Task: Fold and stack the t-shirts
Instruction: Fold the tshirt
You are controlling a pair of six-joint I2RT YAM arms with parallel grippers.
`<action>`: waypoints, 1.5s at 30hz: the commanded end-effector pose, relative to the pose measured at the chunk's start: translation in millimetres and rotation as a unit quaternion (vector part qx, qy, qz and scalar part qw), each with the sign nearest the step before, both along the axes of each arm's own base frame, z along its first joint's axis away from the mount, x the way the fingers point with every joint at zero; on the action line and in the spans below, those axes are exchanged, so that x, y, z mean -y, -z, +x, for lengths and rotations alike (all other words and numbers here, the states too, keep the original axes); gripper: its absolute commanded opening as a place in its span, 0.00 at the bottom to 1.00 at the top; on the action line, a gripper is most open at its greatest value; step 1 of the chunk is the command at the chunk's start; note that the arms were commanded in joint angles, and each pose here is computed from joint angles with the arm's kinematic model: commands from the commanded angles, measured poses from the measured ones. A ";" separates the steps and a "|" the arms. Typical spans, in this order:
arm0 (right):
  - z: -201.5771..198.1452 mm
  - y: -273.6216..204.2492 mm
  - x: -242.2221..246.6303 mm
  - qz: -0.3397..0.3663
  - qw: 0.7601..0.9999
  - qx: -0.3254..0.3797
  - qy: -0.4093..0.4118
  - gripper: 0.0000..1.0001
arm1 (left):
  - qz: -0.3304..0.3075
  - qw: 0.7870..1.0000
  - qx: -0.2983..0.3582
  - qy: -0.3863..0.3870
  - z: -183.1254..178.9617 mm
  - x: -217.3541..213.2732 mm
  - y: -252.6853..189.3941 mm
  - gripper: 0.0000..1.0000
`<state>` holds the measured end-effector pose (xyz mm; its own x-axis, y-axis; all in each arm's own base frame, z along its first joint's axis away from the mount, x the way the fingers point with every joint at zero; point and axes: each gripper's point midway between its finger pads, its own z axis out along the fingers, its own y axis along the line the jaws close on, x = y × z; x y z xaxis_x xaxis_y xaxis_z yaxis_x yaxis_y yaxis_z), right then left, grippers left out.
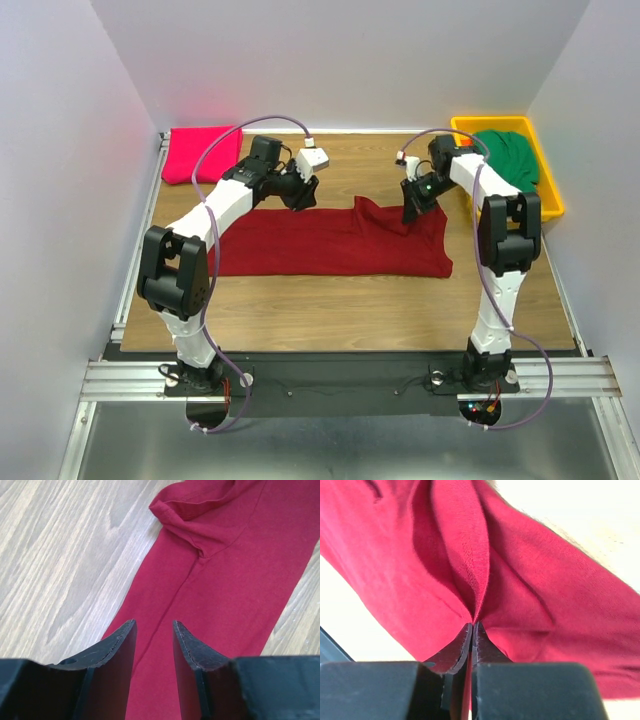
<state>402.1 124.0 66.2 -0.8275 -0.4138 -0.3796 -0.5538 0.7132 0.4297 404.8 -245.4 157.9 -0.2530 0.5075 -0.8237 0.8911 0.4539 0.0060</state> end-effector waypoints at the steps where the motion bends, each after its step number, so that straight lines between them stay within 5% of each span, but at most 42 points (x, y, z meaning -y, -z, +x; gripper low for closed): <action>1: -0.1 -47.9 2.8 -0.009 0.996 0.074 -0.043 0.00 | -0.027 0.999 0.014 0.009 1.6 5.6 -22.0 0.45; 16: -65.7 -24.5 40.7 -0.104 0.965 0.140 -0.197 0.01 | -0.054 0.998 -0.013 0.029 -10.5 14.5 -18.5 0.45; 20: -59.3 -12.7 38.9 -0.102 0.973 0.112 -0.173 0.31 | -0.072 0.996 -0.031 0.035 -7.9 26.5 -19.4 0.46; 23: -46.5 -20.1 34.5 -0.087 0.981 0.105 -0.136 0.41 | -0.084 0.995 -0.042 0.034 -1.3 33.8 -22.7 0.46; 31: -5.1 -51.0 -6.6 0.023 0.987 0.129 -0.088 0.41 | -0.083 0.995 -0.043 0.030 -1.5 32.1 -22.0 0.46; 45: 30.7 -11.5 -43.2 0.017 0.987 0.126 -0.097 0.41 | -0.076 0.996 -0.048 0.012 -3.7 21.8 -17.9 0.46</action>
